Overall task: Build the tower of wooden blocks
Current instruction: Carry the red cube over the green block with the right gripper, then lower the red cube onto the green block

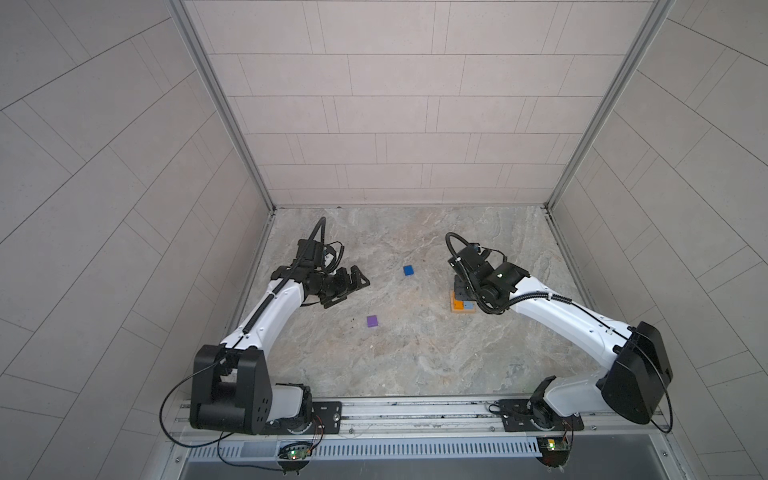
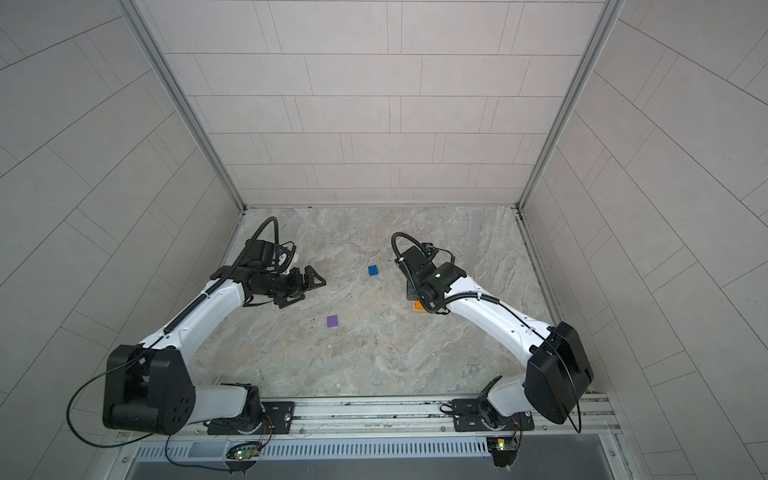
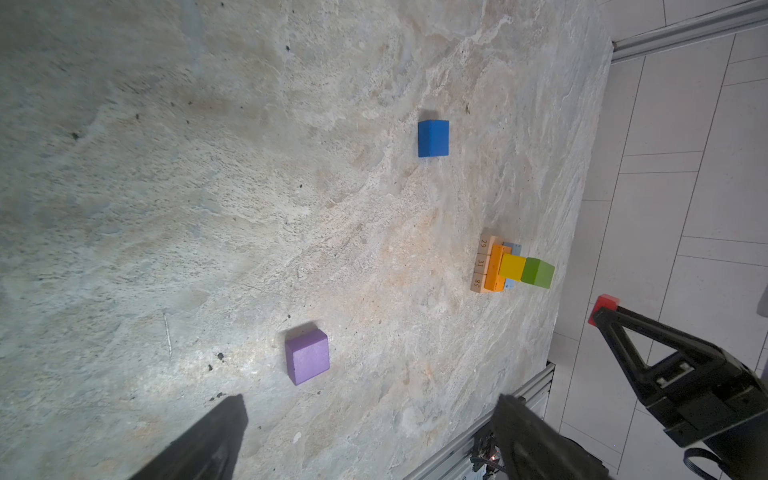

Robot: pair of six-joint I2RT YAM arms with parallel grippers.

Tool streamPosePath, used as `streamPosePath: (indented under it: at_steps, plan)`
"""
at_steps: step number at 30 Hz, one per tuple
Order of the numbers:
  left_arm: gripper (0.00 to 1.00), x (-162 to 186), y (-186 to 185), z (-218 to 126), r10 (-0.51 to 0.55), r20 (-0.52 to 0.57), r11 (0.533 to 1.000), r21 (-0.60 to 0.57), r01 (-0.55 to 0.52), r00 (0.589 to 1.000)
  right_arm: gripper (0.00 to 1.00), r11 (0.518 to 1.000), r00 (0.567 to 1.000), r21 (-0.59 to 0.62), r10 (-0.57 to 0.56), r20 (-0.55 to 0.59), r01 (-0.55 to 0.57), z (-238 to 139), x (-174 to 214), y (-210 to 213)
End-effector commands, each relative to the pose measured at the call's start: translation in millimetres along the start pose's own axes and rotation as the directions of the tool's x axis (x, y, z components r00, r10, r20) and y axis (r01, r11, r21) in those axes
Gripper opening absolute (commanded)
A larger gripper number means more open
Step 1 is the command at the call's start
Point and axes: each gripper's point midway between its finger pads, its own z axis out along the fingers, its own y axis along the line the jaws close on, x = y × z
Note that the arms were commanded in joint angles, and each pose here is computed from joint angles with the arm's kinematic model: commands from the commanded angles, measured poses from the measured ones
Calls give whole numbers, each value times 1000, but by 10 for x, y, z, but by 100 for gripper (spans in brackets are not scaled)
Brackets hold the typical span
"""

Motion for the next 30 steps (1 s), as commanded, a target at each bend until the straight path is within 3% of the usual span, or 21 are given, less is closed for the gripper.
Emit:
streamPosePath:
  at_steps: [1,30]
  plan:
    - [100,-29,-56,-35,27,4,1000,0,-27,1000,21,999,999,10,35,0,-35,26,-60,-25]
    - [100,-28,-46,-27,23,-2,1000,0,-23,1000,20,996,991,68,68,-115,-61,426,53,-73]
